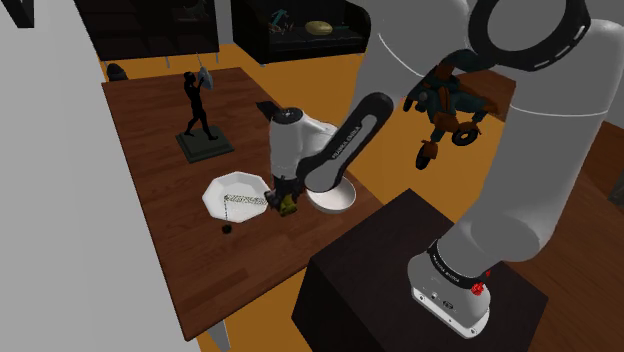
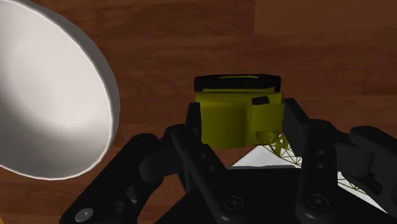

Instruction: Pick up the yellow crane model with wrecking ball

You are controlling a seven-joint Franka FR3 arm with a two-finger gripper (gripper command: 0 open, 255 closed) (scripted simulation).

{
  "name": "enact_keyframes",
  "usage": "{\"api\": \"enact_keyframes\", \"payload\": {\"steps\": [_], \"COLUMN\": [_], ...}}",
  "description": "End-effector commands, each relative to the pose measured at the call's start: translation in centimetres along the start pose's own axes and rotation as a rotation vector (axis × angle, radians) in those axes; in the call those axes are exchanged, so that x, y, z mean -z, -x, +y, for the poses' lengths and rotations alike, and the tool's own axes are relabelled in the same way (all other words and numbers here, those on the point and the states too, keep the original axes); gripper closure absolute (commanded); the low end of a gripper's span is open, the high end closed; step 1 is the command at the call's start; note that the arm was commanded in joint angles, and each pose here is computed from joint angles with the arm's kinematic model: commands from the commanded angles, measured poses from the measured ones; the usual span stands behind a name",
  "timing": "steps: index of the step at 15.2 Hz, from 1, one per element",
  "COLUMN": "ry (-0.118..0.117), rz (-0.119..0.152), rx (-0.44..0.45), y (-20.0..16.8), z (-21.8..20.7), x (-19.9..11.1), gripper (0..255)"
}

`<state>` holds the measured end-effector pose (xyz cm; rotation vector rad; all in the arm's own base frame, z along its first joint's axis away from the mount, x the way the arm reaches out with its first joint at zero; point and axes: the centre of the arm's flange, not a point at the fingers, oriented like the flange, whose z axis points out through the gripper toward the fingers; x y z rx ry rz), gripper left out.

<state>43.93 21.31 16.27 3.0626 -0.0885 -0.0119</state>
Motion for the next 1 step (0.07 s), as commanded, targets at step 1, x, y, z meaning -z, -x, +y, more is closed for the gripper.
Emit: {"api": "enact_keyframes", "payload": {"steps": [1], "ry": [0.0], "rz": [0.0], "rx": [0.0], "y": [0.02], "z": [0.05], "x": [0.22], "gripper": [255]}}
